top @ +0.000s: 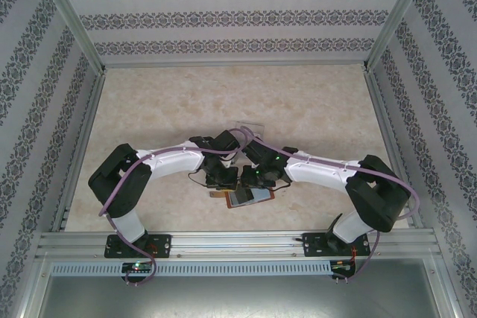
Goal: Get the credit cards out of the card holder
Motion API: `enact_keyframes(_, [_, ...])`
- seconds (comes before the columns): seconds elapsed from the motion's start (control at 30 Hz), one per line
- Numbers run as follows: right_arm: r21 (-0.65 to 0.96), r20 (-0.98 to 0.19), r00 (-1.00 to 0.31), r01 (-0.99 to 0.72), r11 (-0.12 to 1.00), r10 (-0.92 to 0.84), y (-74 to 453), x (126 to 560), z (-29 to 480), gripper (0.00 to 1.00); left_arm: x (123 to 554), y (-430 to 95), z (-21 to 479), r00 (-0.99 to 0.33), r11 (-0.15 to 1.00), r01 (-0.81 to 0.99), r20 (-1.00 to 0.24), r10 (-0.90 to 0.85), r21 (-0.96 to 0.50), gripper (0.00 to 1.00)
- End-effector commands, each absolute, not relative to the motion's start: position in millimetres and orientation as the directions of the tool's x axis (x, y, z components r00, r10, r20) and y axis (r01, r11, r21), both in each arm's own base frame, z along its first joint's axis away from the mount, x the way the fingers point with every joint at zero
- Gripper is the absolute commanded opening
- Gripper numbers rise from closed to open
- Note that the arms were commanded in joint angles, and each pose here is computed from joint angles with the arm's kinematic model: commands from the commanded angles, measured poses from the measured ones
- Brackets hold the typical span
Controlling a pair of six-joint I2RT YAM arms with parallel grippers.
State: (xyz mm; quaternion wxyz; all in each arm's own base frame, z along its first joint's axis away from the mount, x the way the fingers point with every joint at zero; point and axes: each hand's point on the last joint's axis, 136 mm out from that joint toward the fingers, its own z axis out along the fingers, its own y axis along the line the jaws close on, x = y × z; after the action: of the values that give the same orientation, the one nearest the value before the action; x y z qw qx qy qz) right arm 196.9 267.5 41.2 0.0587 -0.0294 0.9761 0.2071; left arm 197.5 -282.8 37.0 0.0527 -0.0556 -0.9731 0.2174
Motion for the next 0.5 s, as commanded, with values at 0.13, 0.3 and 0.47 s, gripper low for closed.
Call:
enact_keyframes(0.13, [0.408,-0.1,-0.993,-0.093,0.908,-0.056,266.8,200.4,32.0,0.24,193.8,-289.0,27.5,-0.983,0.895,0.094,0.099,0.152,-0.435,0.11])
enact_keyframes(0.3, [0.408,-0.085,-0.995,-0.088,0.909,-0.058,264.8,199.4,26.1,0.24,191.0,-283.6,20.9,-0.982,0.908,0.092,0.113,0.15,-0.409,0.12])
enact_keyframes(0.47, [0.432,-0.063,-0.997,-0.077,0.899,-0.055,265.8,195.9,22.6,0.24,188.4,-271.7,13.8,-0.981,0.931,0.096,0.127,0.149,-0.352,0.11])
